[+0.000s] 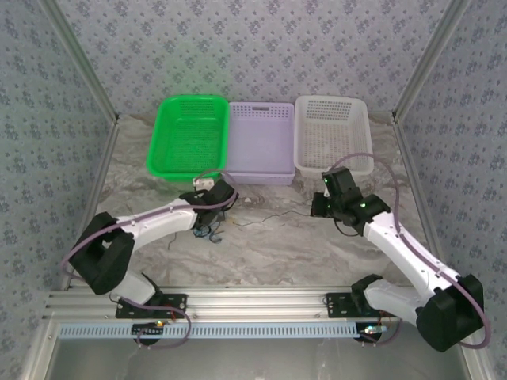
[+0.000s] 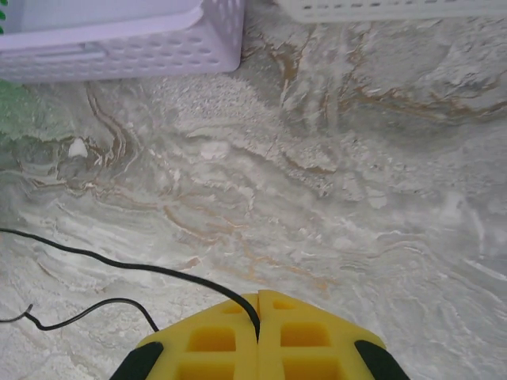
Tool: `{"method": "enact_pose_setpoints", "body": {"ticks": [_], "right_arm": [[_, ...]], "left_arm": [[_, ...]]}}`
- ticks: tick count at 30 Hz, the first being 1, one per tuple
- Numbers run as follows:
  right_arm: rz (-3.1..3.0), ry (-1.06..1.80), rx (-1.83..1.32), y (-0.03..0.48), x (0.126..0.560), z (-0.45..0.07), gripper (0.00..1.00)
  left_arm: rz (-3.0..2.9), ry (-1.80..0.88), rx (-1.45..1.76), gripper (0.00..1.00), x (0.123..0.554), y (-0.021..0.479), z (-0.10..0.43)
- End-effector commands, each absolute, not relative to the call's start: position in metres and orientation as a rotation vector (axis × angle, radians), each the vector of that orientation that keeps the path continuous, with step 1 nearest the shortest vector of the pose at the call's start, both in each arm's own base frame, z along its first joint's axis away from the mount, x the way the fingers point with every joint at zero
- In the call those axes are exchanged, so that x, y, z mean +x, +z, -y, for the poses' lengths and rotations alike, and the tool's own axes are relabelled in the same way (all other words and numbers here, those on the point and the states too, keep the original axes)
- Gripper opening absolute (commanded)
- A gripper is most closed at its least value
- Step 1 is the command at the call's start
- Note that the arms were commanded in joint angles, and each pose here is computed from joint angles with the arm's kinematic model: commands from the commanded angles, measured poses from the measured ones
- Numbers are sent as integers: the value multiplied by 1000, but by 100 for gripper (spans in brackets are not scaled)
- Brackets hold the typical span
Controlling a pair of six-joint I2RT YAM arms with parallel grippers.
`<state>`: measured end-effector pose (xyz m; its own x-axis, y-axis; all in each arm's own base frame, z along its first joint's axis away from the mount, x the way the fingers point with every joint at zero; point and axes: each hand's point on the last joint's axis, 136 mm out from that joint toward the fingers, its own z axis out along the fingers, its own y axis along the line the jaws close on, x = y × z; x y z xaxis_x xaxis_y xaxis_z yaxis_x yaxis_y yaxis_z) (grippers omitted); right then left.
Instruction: Untangle the cables
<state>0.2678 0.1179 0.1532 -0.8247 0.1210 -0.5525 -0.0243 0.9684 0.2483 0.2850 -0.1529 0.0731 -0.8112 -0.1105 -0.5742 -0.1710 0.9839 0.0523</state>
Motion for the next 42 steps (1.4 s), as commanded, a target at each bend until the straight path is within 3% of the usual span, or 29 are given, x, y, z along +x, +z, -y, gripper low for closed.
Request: {"method": "enact_pose_setpoints", "body": {"ticks": [1, 17, 18, 22, 28, 34, 42], "right_arm": [[-2482, 254, 198, 174, 270, -92, 0], [-2445, 304, 173, 201, 282, -100, 0], [-2450, 312, 156, 202, 283, -102, 0], [-2483, 344, 110, 203, 284, -111, 0], [-2533, 375, 124, 181, 279, -117, 0], [-2601, 280, 227, 145, 271, -99, 0], [-2677, 213, 375, 107, 260, -74, 0]], "left_arm": [[-2523, 200, -239, 0, 280, 71, 131], [-2572, 177, -193, 3, 280, 57, 136], [-2576, 160, -189, 8, 280, 57, 138], [-2565, 90, -191, 45, 279, 69, 145], [-2477, -132, -121, 58, 276, 128, 169], [-2495, -365, 18, 55, 268, 161, 211], [-2545, -713, 273, 43, 232, 145, 319]]}}
